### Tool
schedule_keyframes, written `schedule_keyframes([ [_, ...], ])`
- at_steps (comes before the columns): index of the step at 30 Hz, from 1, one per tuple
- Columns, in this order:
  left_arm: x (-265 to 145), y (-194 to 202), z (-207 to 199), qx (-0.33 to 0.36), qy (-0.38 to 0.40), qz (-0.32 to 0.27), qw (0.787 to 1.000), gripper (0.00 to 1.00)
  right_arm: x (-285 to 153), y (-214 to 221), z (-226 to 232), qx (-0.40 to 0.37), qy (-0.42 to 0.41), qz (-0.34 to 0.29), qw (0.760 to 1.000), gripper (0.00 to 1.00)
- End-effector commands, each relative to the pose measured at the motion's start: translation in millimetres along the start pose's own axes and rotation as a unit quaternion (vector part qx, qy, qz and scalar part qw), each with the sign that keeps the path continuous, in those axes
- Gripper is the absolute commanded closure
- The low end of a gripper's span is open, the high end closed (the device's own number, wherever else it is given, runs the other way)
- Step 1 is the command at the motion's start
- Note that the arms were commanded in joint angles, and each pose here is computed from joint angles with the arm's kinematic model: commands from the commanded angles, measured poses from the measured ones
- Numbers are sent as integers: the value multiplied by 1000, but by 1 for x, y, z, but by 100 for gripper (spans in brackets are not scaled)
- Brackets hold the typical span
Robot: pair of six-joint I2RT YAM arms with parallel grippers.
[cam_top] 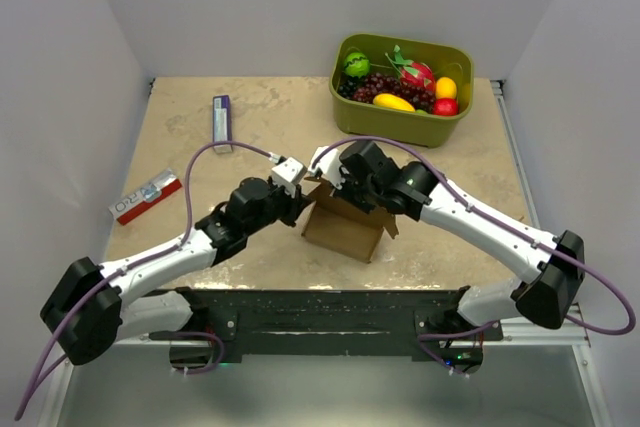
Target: Fold the paper box
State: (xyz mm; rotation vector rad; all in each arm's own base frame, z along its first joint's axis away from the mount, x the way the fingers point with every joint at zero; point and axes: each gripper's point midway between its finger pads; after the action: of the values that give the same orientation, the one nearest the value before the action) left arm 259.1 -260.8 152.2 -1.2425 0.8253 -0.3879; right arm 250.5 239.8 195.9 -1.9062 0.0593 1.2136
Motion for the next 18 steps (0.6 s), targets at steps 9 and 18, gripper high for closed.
schedule_keyframes([
  [9, 12, -3, -1, -98, -26, -26, 995, 92, -16, -24, -7, 21, 23, -60, 998, 100],
  [18, 14, 8, 13, -39, -63, -12, 997, 100, -18, -16, -12, 112, 52, -78, 989, 49],
])
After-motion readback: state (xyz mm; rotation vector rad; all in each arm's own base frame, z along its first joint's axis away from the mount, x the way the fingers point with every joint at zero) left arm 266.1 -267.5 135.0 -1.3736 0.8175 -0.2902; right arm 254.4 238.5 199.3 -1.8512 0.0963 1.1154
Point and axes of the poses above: each gripper's point midway between its finger pads, its own x axis out along the fingers, its own z axis along the line the jaws close on, y = z × x, and after that the axes turned 15 degrees about x, right-handed
